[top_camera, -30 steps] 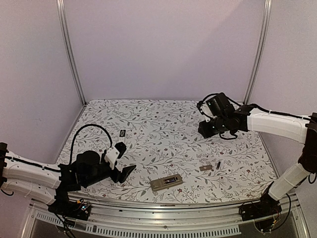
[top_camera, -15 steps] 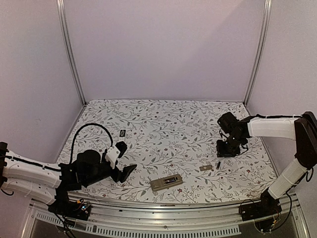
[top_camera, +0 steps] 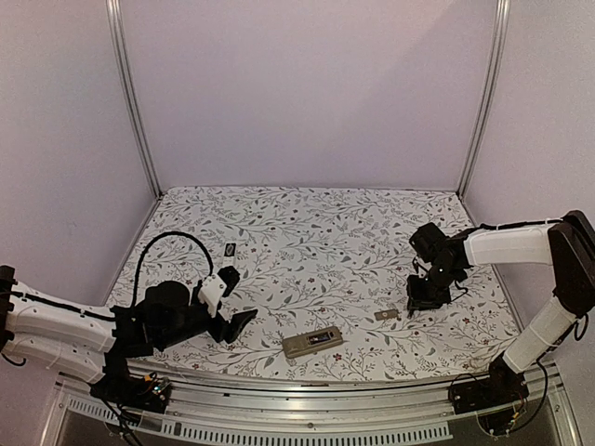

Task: Load the batteries into the remote control
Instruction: Pick up the battery at the center of the board.

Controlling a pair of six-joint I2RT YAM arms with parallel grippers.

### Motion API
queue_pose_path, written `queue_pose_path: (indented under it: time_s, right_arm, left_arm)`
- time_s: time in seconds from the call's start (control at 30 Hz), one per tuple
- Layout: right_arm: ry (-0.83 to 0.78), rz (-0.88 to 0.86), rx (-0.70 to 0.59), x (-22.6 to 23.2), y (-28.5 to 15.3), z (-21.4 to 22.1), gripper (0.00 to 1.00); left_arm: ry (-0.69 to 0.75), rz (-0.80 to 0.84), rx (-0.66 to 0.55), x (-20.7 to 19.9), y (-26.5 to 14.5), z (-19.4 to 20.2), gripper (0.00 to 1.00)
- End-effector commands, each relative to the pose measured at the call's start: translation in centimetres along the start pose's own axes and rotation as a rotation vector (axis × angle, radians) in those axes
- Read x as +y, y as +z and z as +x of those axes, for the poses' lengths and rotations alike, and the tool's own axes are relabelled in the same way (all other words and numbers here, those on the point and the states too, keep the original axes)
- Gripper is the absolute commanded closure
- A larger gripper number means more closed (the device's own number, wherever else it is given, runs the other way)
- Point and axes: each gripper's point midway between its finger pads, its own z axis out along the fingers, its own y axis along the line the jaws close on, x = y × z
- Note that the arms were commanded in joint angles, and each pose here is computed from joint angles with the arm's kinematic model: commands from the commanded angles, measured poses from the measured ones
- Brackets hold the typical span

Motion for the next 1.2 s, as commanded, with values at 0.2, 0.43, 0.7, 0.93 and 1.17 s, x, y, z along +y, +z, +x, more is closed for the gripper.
queue_pose_path:
  time_s: [0.2, 0.43, 0.7, 0.93, 1.17]
  right_arm:
    - [0.017, 0.009, 0.053, 0.0, -0.1, 2.2, 0.71]
    - [0.016, 0.04, 0.063, -0.4, 0.0, 3.2, 0.72]
    - [-0.007, 0.102, 0.029, -1.3, 0.7, 2.0, 0.77]
    - [-0.035, 0.092, 0.04, -0.8, 0.9, 1.8, 0.96]
    - [-0.141, -0.026, -0.078, 2.3, -3.2, -1.4, 1.0]
  left_arm:
    - [0.001, -0.011, -0.011, 0.4, 0.1, -0.6, 0.18]
    - [0.0, -0.008, -0.013, 0.3, 0.2, -0.6, 0.18]
    - [0.001, -0.011, -0.017, 0.4, 0.1, -0.7, 0.18]
    - [-0.002, -0.014, -0.022, 0.5, 0.0, -0.8, 0.18]
    - [-0.001, -0.017, -0.06, 0.6, -0.3, -1.7, 0.18]
